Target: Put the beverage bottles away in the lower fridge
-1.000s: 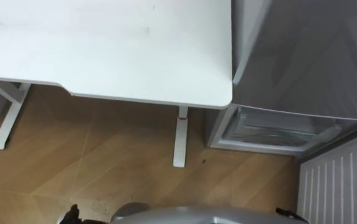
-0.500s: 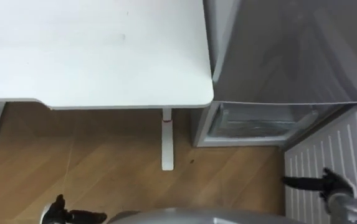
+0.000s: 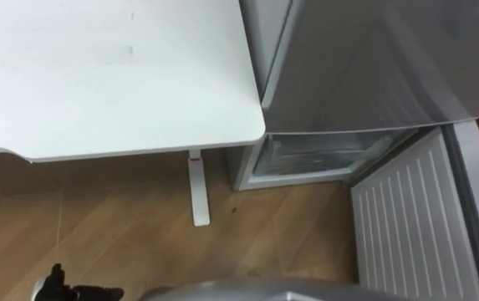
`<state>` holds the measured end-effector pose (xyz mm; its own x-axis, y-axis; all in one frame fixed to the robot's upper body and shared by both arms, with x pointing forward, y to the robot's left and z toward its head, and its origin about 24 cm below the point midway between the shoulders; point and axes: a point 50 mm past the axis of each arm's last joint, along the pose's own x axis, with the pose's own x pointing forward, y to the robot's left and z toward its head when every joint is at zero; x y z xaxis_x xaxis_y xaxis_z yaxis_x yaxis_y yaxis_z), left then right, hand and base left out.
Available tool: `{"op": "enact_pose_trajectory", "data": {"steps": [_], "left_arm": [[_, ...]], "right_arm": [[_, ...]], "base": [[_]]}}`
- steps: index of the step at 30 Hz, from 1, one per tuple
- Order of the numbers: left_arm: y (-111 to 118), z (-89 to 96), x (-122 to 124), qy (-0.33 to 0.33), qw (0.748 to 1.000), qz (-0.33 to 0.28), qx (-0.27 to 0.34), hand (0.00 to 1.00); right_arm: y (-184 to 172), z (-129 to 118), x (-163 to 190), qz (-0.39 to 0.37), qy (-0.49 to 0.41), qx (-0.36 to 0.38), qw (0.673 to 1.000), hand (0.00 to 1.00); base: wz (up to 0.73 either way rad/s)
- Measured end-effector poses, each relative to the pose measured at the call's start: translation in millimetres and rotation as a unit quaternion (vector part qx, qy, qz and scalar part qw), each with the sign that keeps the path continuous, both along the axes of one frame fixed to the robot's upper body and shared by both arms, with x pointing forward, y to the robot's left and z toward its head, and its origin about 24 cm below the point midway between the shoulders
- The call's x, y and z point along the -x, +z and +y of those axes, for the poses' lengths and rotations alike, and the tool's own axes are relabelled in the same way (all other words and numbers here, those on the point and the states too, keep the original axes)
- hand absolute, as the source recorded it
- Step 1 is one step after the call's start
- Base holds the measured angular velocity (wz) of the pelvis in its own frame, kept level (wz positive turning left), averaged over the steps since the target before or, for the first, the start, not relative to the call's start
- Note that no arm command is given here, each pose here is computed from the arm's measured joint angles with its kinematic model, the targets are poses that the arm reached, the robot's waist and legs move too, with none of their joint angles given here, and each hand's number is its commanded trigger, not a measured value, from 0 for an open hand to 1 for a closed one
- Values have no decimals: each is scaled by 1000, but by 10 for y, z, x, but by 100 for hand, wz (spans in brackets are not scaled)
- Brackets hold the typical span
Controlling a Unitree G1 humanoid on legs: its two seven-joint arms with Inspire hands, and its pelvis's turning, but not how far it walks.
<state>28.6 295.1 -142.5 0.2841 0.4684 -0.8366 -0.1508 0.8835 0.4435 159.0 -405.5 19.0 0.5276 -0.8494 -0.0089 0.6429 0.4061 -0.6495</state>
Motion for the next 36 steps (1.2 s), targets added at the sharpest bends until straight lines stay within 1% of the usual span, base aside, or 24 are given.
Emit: {"op": "enact_pose_trajectory", "data": {"steps": [3, 5, 7, 9, 12, 16, 19, 22, 25, 28, 36], "left_arm": [[-4, -5, 30, 2, 1000, 5, 3, 0], [5, 15, 61, 9, 1000, 4, 3, 0], [13, 38, 111, 20, 1000, 5, 2, 0], [15, 49, 194, 33, 999, 11, 1, 0], [15, 50, 267, 36, 999, 21, 1, 0], [17, 58, 327, 38, 999, 31, -1, 0], [18, 65, 334, 28, 999, 38, -3, 0], [22, 78, 279, 24, 999, 33, -4, 0], [21, 82, 286, 25, 999, 36, -1, 0], [23, 90, 289, 25, 999, 40, 1, 0], [22, 101, 278, 14, 998, 51, 16, 0]], "right_arm": [[-16, -18, 28, -15, -17, -18, 1000, 0], [-54, -87, 104, -31, -45, -51, 997, 0], [-119, -157, 181, -27, -67, -80, 994, 0], [-286, -232, 358, -6, -109, -126, 986, 0], [-434, -309, 582, -3, -171, -185, 968, 0], [-454, -378, 683, -10, -202, -214, 956, 0], [-459, -406, 692, -13, -200, -235, 951, 0], [-496, -410, 712, -28, -199, -275, 940, 0], [-507, -443, 735, -37, -202, -315, 927, 0], [-480, -479, 728, -28, -184, -333, 925, 0], [-601, -351, 656, 16, -109, -411, 905, 0]], "base": [[-1], [0], [6], [11], [10], [2], [0], [0], [0], [0], [0]]}}
